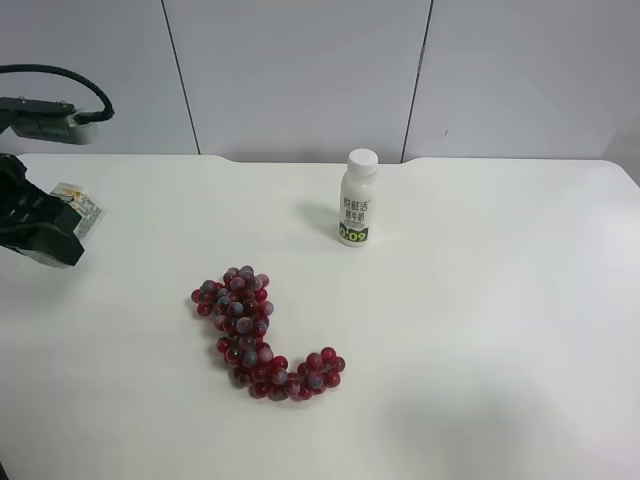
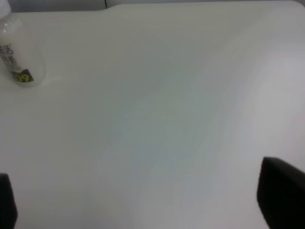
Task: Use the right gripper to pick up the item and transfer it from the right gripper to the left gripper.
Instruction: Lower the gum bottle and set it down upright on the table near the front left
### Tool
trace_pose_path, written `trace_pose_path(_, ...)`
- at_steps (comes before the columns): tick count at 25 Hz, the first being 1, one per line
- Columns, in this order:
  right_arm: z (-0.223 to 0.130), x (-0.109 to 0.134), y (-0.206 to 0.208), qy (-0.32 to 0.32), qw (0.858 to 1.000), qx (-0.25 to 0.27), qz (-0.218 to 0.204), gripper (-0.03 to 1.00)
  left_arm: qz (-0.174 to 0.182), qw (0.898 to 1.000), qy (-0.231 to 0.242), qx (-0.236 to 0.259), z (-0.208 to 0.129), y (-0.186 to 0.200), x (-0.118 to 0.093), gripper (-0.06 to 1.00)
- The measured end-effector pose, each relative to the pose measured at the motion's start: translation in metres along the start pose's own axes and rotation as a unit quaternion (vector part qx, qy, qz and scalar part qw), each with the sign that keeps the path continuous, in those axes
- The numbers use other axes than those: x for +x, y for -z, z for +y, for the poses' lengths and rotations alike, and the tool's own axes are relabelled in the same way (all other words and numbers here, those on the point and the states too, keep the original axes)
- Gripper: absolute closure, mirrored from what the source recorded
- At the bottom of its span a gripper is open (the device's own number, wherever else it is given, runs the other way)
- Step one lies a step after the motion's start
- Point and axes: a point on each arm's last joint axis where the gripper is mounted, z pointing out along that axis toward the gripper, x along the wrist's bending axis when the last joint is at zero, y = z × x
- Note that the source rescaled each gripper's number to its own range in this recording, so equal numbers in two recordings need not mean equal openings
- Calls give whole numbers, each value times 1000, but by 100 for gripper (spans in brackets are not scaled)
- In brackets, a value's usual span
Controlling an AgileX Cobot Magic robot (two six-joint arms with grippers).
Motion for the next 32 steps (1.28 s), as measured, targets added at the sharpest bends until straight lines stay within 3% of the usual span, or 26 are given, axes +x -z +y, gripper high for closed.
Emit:
trace_pose_path(15,0,0,0,0,1000,0,0,-3,18,999,29,17,16,-100,23,94)
trace_pose_path(25,0,0,0,0,1000,0,0,-3,18,999,31,29,13,-118,25,92)
trace_pose_path(26,0,0,0,0,1000,0,0,-3,18,999,31,29,13,-118,25,84)
trace_pose_path(28,0,0,0,0,1000,0,0,-3,18,999,31,29,13,-118,25,40)
trace_pose_path(29,0,0,0,0,1000,0,0,-3,18,999,31,29,13,-118,25,23)
trace_pose_path(30,0,0,0,0,1000,0,0,-3,18,999,32,29,13,-118,25,10)
trace_pose_path(32,0,0,0,0,1000,0,0,-3,18,999,33,30,13,-118,25,-1)
